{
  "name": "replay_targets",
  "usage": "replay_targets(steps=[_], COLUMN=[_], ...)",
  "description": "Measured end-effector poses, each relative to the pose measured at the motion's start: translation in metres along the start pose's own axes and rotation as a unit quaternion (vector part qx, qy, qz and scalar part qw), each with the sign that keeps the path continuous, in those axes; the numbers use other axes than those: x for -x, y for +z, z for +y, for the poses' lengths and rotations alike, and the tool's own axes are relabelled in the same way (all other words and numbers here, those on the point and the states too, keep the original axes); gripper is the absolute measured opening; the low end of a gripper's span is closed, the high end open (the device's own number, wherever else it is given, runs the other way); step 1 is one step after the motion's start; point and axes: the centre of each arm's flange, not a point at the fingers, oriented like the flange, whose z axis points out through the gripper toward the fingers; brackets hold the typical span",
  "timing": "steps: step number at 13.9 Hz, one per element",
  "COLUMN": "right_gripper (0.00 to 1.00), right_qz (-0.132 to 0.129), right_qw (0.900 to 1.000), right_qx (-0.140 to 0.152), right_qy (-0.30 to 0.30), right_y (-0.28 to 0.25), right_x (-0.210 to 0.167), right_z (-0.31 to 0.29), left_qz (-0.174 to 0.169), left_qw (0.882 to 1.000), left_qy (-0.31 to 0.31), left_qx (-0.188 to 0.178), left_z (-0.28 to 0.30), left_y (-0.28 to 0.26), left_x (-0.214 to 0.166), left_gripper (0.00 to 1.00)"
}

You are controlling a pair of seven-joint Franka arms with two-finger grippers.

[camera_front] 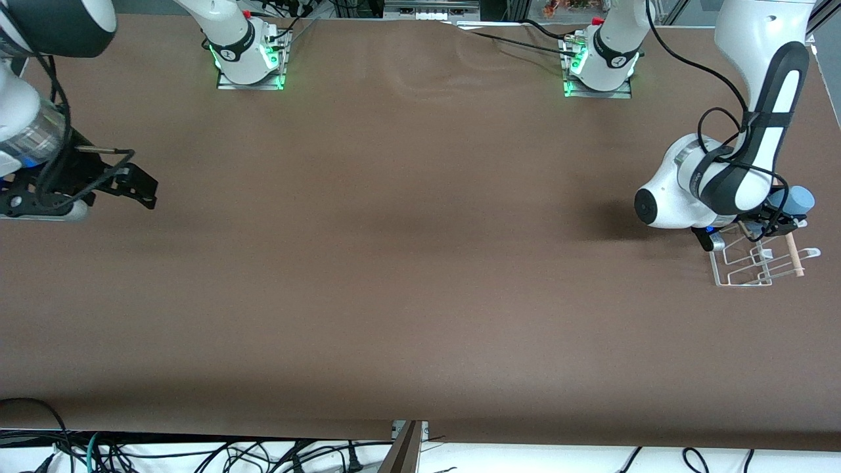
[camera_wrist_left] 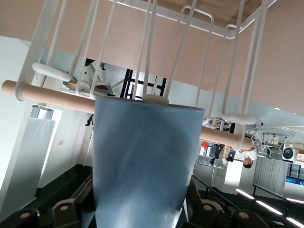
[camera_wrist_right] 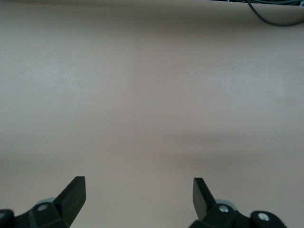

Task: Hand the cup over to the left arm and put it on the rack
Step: 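Open the left gripper and lift it away from the rack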

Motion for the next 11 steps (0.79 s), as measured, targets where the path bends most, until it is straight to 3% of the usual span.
replay_targets(steps=[6, 9, 11], right_gripper=[1.00, 1.00, 1.00], right_qz=[-0.038, -0.044, -0.045], right_qw=[0.999, 0.999, 0.999], right_qx=[0.004, 0.004, 0.004], right_qy=[-0.012, -0.015, -0.016], right_y=[-0.005, -0.002, -0.002], right_x=[0.018, 0.019, 0.019], right_z=[0.007, 0.006, 0.006], left_qz=[0.014, 0.015, 0.015], left_qw=[1.000, 1.000, 1.000], left_qy=[0.007, 0.007, 0.004], left_qx=[-0.002, -0.002, -0.002], left_z=[0.009, 0.009, 0.008], left_y=[0.003, 0.004, 0.003], left_x=[-0.015, -0.017, -0.016], left_gripper=[0.76, 0.99, 1.00])
